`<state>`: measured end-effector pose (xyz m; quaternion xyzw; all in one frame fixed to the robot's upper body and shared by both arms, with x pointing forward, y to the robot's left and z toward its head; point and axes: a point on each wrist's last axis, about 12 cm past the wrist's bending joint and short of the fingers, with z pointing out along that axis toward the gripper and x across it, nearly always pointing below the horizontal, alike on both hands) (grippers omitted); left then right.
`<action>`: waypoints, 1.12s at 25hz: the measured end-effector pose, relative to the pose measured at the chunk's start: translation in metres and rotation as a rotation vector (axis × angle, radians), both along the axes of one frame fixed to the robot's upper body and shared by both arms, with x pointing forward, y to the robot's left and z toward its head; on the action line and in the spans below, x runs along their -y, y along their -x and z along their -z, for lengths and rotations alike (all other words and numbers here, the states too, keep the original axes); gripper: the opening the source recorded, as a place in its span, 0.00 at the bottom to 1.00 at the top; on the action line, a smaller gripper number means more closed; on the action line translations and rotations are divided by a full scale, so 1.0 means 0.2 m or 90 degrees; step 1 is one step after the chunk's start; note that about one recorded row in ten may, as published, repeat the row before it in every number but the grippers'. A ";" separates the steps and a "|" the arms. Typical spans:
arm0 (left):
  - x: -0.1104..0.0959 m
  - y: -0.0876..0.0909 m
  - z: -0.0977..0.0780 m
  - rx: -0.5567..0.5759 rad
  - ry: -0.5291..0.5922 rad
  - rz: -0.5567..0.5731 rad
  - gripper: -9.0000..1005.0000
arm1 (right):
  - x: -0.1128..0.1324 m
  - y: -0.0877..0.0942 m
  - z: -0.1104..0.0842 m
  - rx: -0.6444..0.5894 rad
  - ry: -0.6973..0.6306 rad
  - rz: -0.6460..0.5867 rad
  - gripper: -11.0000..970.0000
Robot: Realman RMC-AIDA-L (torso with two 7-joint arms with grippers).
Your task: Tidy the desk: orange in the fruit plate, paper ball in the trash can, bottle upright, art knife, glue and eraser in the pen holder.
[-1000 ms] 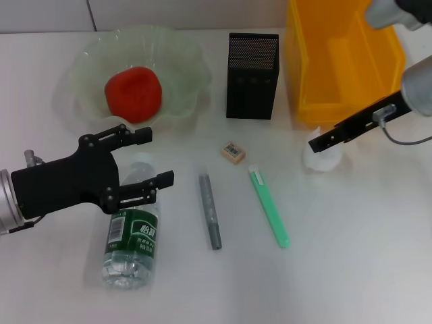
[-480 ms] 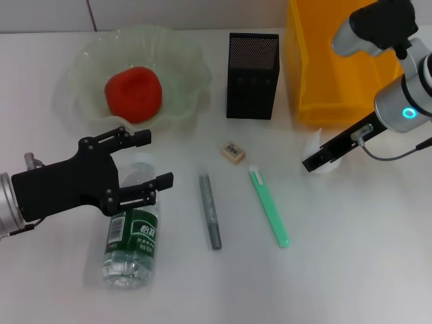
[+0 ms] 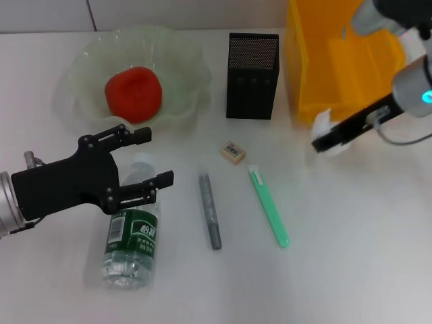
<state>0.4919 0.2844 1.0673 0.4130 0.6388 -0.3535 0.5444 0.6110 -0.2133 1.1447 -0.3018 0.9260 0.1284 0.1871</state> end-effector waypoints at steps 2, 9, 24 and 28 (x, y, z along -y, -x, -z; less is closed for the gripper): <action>0.00 0.00 0.00 0.001 0.001 0.002 0.81 | 0.04 0.02 -0.13 0.043 -0.009 0.011 0.58; 0.00 0.00 0.00 0.002 0.004 0.003 0.81 | 0.31 0.00 -0.45 0.238 -0.043 0.110 0.62; 0.00 0.00 -0.01 0.006 0.016 -0.004 0.81 | 0.35 -0.20 -0.30 0.280 -0.115 0.107 0.71; 0.00 -0.01 -0.02 0.013 0.025 -0.012 0.81 | 0.38 -0.17 -0.33 0.298 -0.116 0.111 0.78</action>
